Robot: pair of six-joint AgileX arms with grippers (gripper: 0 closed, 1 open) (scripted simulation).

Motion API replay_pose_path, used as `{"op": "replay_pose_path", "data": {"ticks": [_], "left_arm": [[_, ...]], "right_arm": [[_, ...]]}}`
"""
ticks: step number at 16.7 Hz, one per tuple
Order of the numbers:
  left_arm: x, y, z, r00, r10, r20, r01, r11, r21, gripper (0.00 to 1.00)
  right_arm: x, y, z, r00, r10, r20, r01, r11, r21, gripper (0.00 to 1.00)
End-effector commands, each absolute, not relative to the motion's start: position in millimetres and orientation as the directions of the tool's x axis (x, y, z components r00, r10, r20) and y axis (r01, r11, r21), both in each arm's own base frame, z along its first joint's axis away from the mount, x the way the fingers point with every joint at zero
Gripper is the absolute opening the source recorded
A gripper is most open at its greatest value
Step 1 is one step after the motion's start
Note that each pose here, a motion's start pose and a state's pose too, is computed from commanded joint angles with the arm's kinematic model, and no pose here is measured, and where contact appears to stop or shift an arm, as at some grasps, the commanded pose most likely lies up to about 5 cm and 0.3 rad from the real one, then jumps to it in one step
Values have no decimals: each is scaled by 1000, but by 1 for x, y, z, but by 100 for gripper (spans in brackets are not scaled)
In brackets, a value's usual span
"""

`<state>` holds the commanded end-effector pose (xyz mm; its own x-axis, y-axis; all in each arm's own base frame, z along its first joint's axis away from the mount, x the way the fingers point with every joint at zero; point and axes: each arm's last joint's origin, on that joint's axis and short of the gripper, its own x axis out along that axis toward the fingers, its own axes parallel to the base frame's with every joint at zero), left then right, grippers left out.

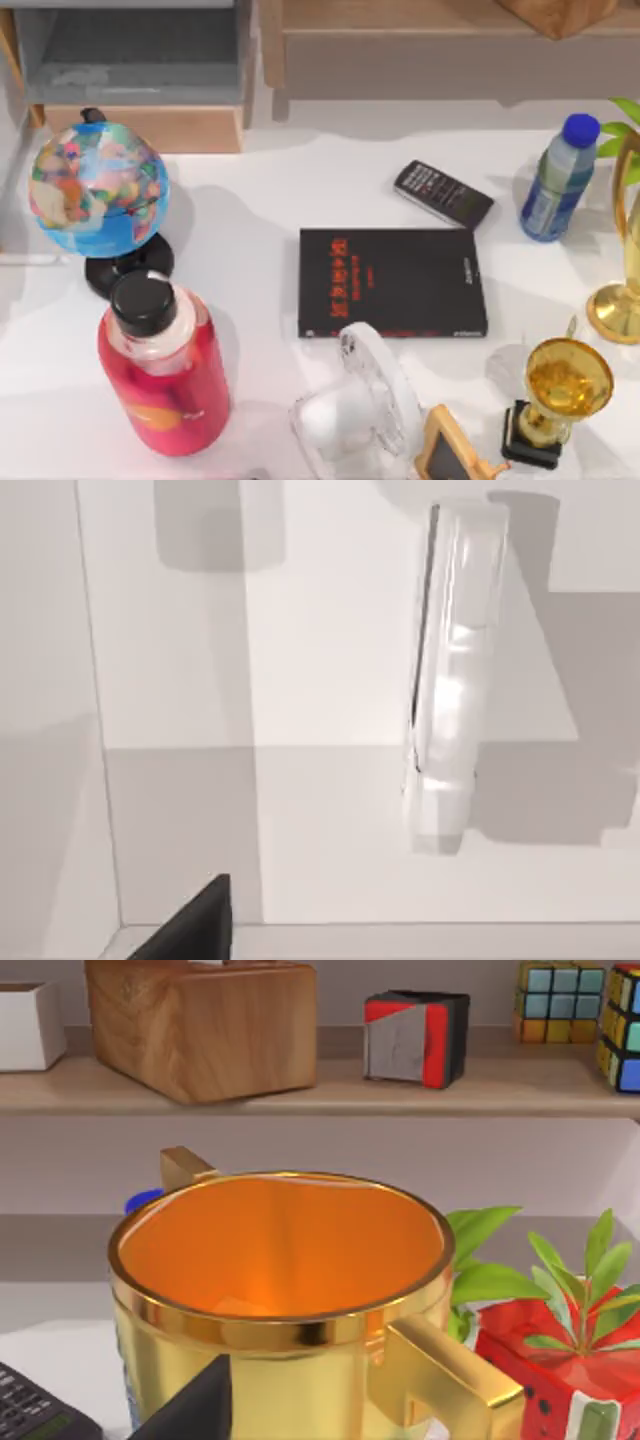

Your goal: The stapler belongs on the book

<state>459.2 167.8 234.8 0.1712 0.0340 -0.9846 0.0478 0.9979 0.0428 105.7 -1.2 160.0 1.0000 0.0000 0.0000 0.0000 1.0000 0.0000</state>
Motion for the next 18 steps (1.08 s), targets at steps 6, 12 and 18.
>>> {"op": "replay_pose_path", "data": {"ticks": [6,12,18], "left_arm": [[485,175,187,99,-5,-995,85,996,4,100],[486,176,184,98,-5,-995,86,996,3,100],[482,177,182,97,-12,-995,95,996,-3,100]], "right_arm": [[106,-1,160,1000,0,0,0,1000,0,100],[106,-1,160,1000,0,0,0,1000,0,100],[106,-1,160,1000,0,0,0,1000,0,100]]}}
